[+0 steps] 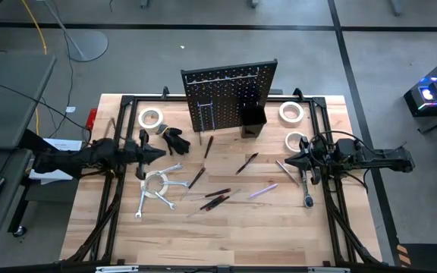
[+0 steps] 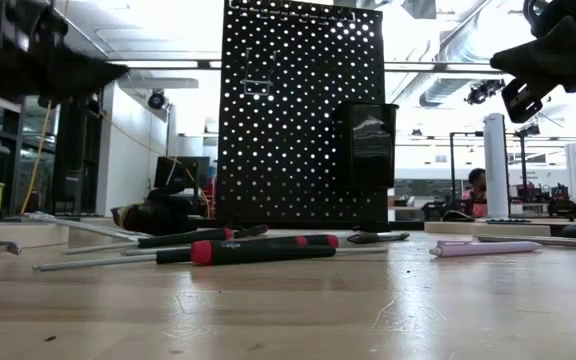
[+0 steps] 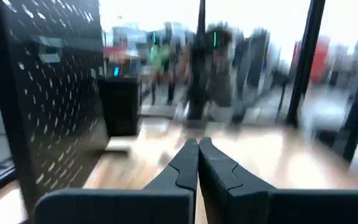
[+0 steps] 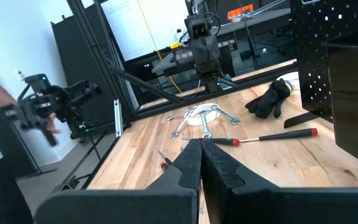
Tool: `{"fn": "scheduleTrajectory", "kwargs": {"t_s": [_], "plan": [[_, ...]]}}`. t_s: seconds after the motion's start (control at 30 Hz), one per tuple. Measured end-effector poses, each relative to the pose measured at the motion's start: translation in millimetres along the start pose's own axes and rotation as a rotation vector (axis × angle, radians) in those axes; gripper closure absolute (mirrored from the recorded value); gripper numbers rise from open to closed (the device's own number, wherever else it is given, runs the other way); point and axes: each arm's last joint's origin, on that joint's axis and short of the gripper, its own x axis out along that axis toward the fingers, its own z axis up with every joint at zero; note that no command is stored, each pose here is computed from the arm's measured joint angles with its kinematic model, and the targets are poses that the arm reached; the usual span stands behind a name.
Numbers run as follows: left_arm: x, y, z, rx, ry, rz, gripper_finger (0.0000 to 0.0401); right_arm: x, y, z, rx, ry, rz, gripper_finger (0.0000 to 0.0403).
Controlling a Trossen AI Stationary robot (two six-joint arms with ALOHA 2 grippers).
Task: Hang tools onto peg board
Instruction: Hang the silver wrench on the peg board
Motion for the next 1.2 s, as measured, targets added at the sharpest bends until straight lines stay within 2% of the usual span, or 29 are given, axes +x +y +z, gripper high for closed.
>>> {"fn": "scheduleTrajectory", "kwargs": {"t_s": [0.1, 0.2, 0.3, 0.43, 0.53, 0.63, 0.77, 0.83, 0.9, 0.97, 1.1, 1.2], "plan": [[-1, -1, 20, -0.33, -0.209, -0.006, 0.0401, 0, 0, 0, 0.0, 0.001, 0.0, 0.0402], [-4, 1, 36, -0.561, -0.42, 0.038, 0.0401, 0, 0, 0, 0.0, 0.001, 0.0, 0.0402], [-5, 5, 45, -0.686, -0.569, 0.118, 0.0401, 0, 0, -1, 0.0, 0.007, -0.002, 0.0402], [-2, 7, 51, -0.86, -0.699, 0.161, 0.0401, 0, 0, -1, 0.0, 0.007, -0.002, 0.0402], [9, 5, 64, -0.894, -0.716, 0.165, 0.0401, 0, 0, -1, 0.0, 0.01, -0.003, 0.0402], [30, -2, 91, -0.87, -0.687, 0.099, 0.0401, 0, 0, -1, 0.0, 0.01, -0.003, 0.0402], [69, -10, 118, -0.745, -0.563, 0.027, 0.0401, 0, 0, -1, 0.0, 0.01, -0.003, 0.0402], [88, -12, 124, -0.687, -0.439, -0.021, 0.0401, 0, 0, -1, 0.0, 0.01, -0.003, 0.0402], [102, -14, 128, -0.683, -0.253, -0.072, 0.0401, 0, 0, -1, 0.001, 0.01, -0.003, 0.0402], [110, -16, 127, -0.725, -0.023, -0.094, 0.0401, 0, 0, -1, 0.0, 0.012, -0.003, 0.0402], [107, -22, 114, -0.791, 0.405, -0.034, 0.0401, 0, 0, -1, -0.027, 0.014, -0.005, 0.0402], [95, -26, 100, -0.791, 0.623, 0.034, 0.0401, 0, 0, -1, -0.049, 0.014, -0.004, 0.0402]]}}
